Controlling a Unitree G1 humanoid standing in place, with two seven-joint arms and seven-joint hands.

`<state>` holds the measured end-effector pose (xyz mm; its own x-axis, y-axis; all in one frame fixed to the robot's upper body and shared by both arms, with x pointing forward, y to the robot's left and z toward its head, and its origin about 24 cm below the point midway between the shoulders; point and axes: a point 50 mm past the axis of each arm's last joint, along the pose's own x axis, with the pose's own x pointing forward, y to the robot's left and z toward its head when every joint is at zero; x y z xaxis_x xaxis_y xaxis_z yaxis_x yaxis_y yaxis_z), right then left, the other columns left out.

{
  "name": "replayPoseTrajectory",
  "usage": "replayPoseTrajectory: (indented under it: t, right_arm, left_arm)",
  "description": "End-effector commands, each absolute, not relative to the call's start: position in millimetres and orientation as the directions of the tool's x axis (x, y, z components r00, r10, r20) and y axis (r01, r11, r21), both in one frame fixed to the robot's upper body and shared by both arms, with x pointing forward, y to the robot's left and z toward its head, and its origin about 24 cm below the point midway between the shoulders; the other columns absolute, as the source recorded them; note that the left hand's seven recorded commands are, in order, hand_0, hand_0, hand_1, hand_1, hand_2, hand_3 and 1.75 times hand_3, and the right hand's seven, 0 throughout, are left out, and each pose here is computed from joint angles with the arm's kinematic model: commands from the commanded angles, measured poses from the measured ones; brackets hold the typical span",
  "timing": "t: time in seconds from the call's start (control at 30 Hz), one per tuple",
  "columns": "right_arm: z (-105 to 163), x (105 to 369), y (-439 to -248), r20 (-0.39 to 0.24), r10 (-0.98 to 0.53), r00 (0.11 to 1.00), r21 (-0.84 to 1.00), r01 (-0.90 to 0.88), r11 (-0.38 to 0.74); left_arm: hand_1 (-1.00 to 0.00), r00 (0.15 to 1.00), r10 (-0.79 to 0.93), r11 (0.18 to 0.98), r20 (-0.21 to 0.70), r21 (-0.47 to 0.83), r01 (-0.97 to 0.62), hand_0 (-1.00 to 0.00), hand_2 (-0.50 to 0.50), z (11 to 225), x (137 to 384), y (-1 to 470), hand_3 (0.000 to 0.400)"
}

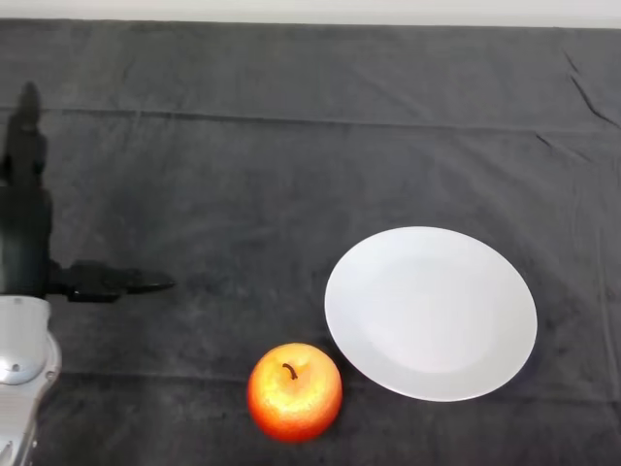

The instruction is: Move the apple to the plate

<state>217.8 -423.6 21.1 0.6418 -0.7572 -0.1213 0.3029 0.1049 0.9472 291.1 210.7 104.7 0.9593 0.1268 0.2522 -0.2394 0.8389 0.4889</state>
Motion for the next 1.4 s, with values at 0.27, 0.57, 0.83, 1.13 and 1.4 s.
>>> replayPoseTrajectory:
  t: [0.27, 0.57, 0.83, 1.13, 1.4]
  right_arm:
    - [27, 222, -422.8, -0.096, -0.764, 0.638, 0.953, 0.282, 0.115]
    - [27, 222, -422.8, -0.097, -0.764, 0.638, 0.952, 0.282, 0.115]
    - [27, 222, -422.8, -0.097, -0.764, 0.638, 0.952, 0.282, 0.115]
    - [27, 222, -422.8, -0.097, -0.764, 0.638, 0.953, 0.282, 0.115]
    - [27, 222, -422.8, -0.097, -0.764, 0.638, 0.953, 0.282, 0.114]
  left_arm:
    - [0.0, 0.972, 0.046, 0.837, 0.229, 0.522, -0.163, 0.0, 0.0, 100, 287, 192, 0.0]
    - [0.0, 0.98, -0.008, 0.839, 0.2, 0.534, -0.102, 0.0, 0.0, 93, 288, 171, 0.0]
    - [0.0, 0.981, -0.067, 0.839, 0.183, 0.542, -0.043, 0.0, 0.0, 94, 286, 152, 0.0]
    - [0.0, 0.971, -0.138, 0.836, 0.197, 0.549, 0.008, 0.0, 0.0, 106, 277, 133, 0.0]
    - [0.0, 0.958, -0.199, 0.831, 0.208, 0.553, 0.053, 0.0, 0.0, 107, 270, 115, 0.0]
